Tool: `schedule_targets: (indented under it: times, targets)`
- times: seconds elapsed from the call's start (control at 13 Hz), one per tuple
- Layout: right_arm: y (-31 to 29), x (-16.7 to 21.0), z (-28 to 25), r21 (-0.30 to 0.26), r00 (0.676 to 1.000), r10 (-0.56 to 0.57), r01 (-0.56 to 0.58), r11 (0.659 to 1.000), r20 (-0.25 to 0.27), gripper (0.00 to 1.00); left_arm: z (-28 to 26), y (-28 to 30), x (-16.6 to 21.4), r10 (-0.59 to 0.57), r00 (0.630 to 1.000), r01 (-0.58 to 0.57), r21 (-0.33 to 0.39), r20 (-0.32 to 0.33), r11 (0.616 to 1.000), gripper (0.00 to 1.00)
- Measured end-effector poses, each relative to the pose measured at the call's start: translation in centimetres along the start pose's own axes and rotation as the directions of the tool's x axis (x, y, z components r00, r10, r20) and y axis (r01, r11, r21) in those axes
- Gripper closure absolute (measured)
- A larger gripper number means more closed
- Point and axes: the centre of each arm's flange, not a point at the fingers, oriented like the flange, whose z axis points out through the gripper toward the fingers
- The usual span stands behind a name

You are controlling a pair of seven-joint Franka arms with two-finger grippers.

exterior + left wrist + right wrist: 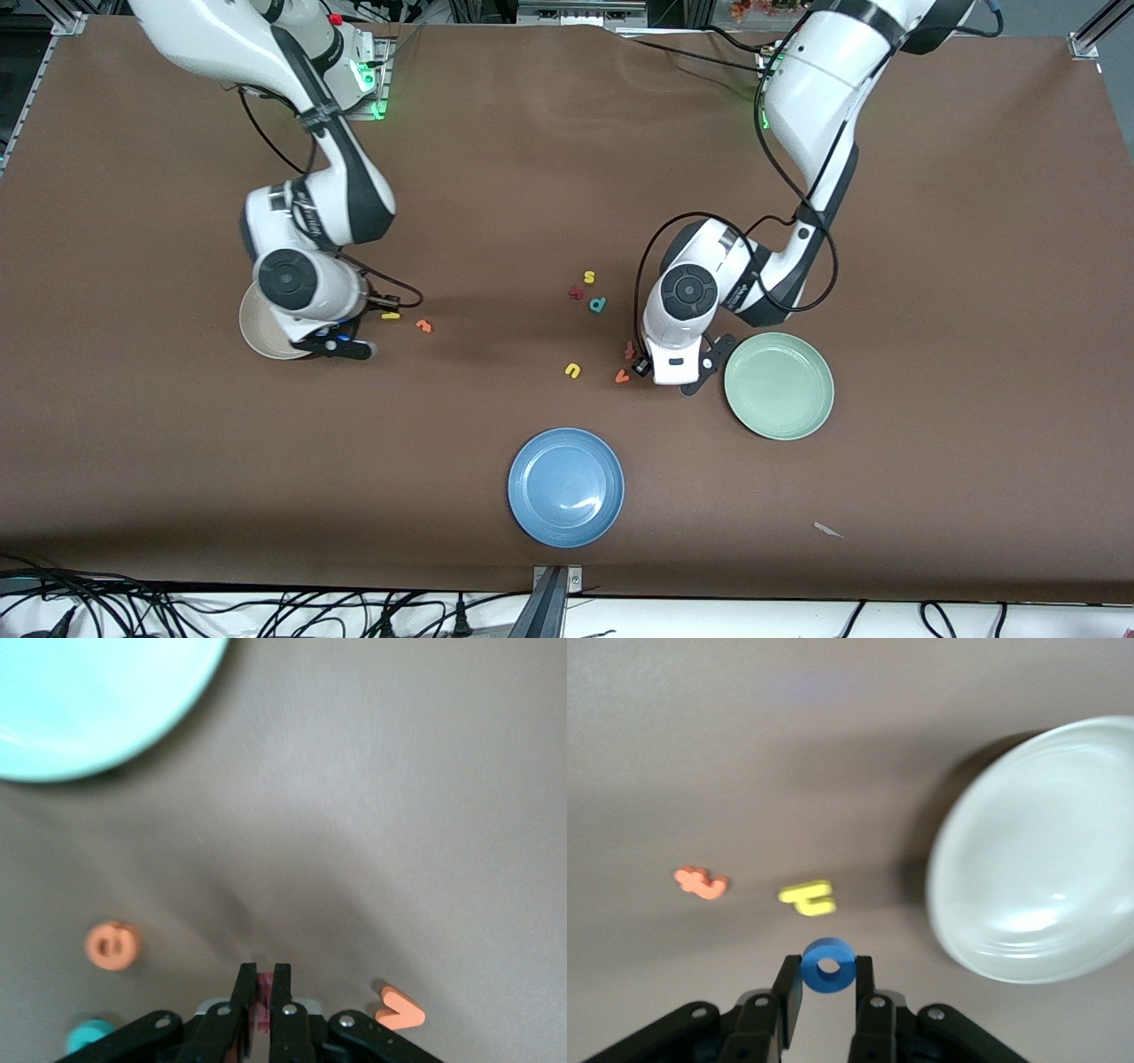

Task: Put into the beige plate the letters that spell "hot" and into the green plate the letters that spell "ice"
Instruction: 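Drop the ring in the white plate while the left gripper drops its letter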

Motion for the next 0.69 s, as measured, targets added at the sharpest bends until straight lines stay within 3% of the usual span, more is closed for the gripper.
schedule_targets:
  times: [0.31, 0.54, 0.69]
  targets:
    - [11.6, 3.3, 0.1, -0.034, 0.993, -0.113, 0.115, 0.993, 0.046, 0.72, -5.4, -2.2, 5.6, 0.115, 0.993, -0.115, 0.030, -0.002, 0.993, 0.90]
    - [17.1, 4.0, 4.2, -0.031, 0.981, -0.166, 0.170, 0.985, 0.105, 0.72, -5.5, -4.2, 10.8, 0.236, 0.972, -0.235, 0.048, -0.011, 0.971, 0.90]
    - [19.4, 4.3, 7.7, -0.020, 0.972, -0.203, 0.206, 0.978, 0.122, 0.72, -4.6, -5.8, 14.1, 0.323, 0.945, -0.318, 0.100, -0.044, 0.943, 0.90]
